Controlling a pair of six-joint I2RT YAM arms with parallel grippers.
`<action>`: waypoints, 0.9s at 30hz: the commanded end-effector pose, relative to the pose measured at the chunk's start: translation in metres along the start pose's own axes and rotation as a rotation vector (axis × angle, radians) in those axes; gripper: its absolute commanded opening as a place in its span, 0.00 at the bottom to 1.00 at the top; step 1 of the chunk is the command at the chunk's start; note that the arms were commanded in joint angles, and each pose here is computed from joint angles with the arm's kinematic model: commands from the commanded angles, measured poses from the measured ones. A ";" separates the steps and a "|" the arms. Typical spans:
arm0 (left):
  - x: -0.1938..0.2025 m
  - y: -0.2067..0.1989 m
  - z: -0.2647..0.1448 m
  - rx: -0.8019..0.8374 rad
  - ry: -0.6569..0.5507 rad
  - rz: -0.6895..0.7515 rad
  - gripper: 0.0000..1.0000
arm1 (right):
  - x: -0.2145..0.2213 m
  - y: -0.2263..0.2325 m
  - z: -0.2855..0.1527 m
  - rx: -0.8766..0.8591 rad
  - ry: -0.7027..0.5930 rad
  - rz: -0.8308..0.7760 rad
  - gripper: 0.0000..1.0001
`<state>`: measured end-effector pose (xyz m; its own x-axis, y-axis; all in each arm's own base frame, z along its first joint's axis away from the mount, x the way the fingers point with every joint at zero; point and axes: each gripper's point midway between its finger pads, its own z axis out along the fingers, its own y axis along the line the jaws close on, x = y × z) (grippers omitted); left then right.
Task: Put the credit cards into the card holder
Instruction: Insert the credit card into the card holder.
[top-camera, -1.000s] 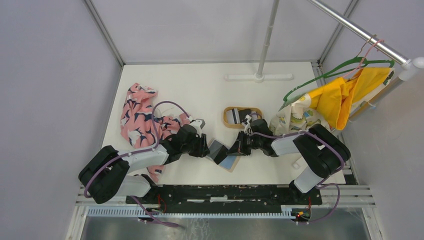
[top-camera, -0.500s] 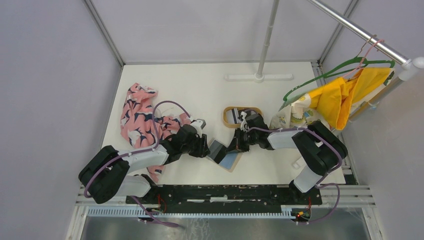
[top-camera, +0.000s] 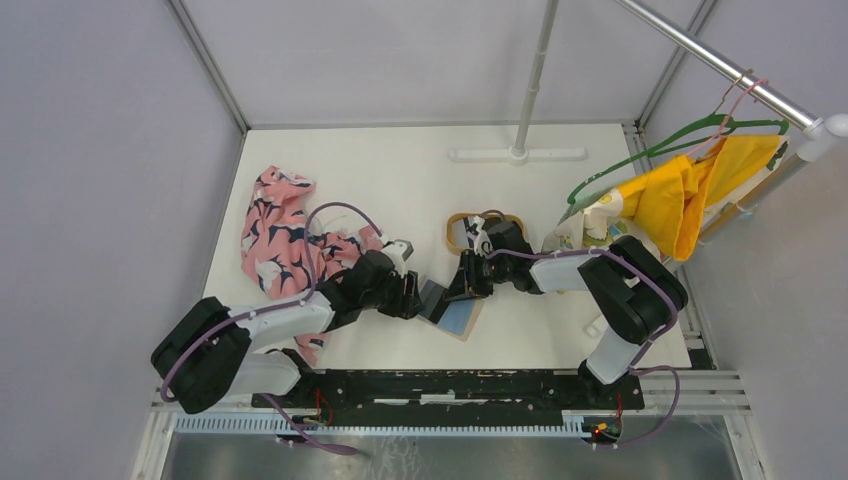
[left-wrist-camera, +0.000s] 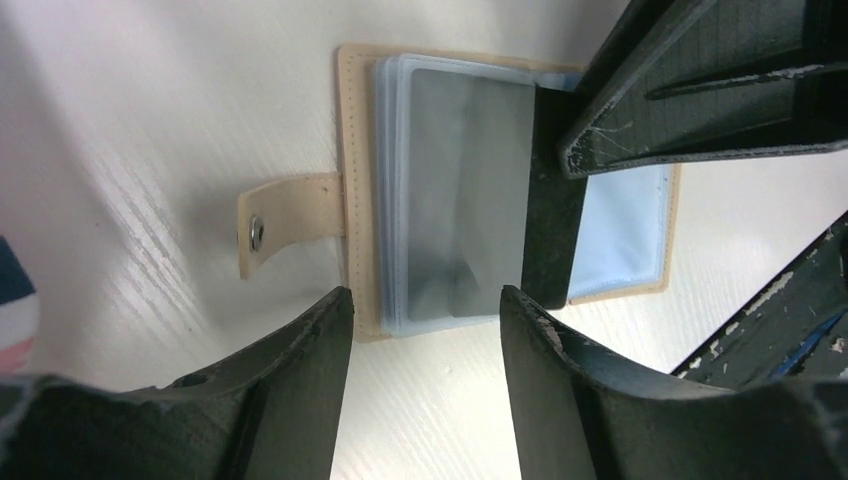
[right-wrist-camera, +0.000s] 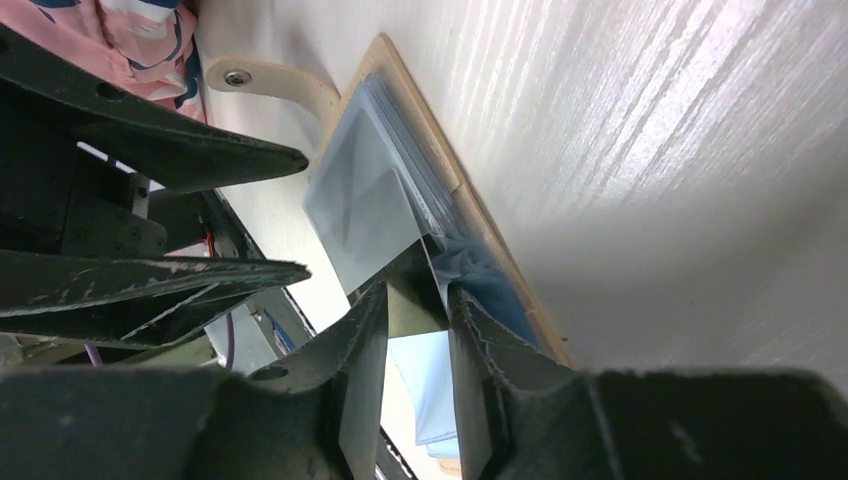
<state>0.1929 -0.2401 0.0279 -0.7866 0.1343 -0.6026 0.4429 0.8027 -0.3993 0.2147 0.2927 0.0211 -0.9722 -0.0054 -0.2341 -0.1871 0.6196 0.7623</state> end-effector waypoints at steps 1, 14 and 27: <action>-0.018 -0.010 -0.020 0.008 -0.067 -0.026 0.63 | -0.028 0.012 -0.006 -0.028 -0.100 -0.126 0.37; -0.044 -0.074 -0.045 0.100 -0.133 -0.056 0.42 | -0.033 0.019 -0.007 -0.055 -0.110 -0.191 0.46; -0.028 -0.100 0.016 -0.113 -0.075 0.020 0.11 | -0.033 0.021 -0.007 -0.064 -0.105 -0.198 0.46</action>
<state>0.1604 -0.3117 0.0557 -0.7728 0.1911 -0.6052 0.4524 0.8347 -0.3140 0.2277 0.2917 0.0297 -0.9284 -0.0456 -0.3687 -0.3211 0.5978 0.7345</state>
